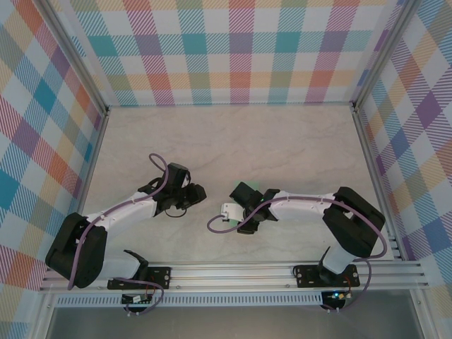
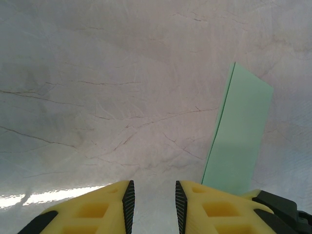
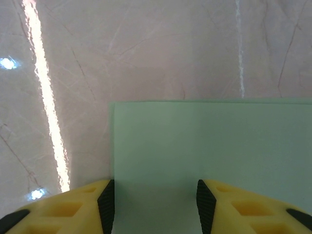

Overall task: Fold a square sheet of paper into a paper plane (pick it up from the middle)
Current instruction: Fold the triangle a second time at the center of the table.

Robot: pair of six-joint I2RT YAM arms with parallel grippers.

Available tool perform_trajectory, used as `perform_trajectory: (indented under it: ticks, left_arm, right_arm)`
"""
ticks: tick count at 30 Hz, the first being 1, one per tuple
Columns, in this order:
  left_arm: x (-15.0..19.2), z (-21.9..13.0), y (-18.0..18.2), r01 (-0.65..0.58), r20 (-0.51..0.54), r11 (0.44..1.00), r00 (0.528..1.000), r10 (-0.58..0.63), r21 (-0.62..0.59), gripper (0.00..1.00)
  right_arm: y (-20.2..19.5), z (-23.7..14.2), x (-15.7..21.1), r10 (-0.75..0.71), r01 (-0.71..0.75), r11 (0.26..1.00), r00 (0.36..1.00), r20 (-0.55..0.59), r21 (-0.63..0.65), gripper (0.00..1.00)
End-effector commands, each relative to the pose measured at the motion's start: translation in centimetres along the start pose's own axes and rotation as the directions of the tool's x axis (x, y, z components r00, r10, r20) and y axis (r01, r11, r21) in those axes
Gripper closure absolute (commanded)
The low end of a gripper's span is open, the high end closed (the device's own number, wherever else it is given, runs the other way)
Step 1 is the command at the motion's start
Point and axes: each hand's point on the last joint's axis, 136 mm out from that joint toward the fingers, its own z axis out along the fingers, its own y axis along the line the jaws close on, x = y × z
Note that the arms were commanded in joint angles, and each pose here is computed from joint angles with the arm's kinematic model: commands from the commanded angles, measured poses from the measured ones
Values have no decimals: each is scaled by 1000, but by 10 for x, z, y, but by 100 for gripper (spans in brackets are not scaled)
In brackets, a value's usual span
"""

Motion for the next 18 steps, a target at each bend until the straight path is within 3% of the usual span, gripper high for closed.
perform_trajectory:
  ticks: [1,4,8,18]
  left_arm:
    - [-1,-1,-1,-8,-1,1000,1000,8,22,69]
    - [-1,-1,-2,-7,-1,1000,1000,7,25,69]
    - [-1,0,-3,-2,-2,1000,1000,2,29,69]
    - [-1,0,-4,5,-3,999,1000,-4,37,69]
  right_arm:
    - [-4,-7,-9,-30,28,999,999,32,41,54]
    - [-7,-11,-10,-31,27,997,998,49,76,62]
    - [-11,-16,-11,-21,13,993,998,64,114,65]
    - [-17,-17,-17,-22,8,981,997,74,194,63]
